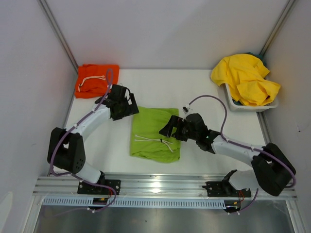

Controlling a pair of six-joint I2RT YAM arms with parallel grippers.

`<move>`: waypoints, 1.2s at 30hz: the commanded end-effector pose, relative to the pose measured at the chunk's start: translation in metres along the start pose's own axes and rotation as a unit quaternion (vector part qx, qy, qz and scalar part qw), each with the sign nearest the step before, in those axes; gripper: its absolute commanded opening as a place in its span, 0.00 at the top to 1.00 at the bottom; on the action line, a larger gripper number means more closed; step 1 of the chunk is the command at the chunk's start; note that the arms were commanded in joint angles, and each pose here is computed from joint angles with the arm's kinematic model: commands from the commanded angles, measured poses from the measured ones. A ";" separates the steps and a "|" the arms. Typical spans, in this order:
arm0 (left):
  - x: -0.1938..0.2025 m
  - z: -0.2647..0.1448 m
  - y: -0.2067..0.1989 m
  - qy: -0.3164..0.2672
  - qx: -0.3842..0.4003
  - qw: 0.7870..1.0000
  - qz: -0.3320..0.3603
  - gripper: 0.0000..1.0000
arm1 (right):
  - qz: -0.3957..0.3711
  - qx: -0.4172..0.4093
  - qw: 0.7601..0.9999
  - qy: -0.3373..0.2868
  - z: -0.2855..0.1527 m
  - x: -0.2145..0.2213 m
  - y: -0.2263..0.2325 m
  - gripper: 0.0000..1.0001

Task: Fold and stack the shorts
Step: Fold the shorts

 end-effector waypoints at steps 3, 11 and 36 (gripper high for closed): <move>-0.026 0.002 -0.022 -0.030 0.036 0.999 0.005 0.02 | 0.093 0.065 0.993 -0.025 -0.028 0.027 0.014 0.00; -0.026 -0.003 -0.021 -0.041 0.046 0.998 -0.001 0.02 | 0.210 0.154 0.962 -0.083 -0.048 0.066 0.040 0.01; 0.010 -0.088 0.004 -0.070 0.118 0.991 -0.006 0.02 | 0.379 0.120 0.901 -0.172 0.037 0.120 0.058 0.00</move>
Point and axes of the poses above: each gripper's point midway between its finger pads, its own z axis out along the fingers, its own y axis along the line the jaws close on, x = y × z, the point moved 6 cm from there along -z, back along the fingers, and after that the axes turned 6 degrees about -z, right-handed, at the moved point
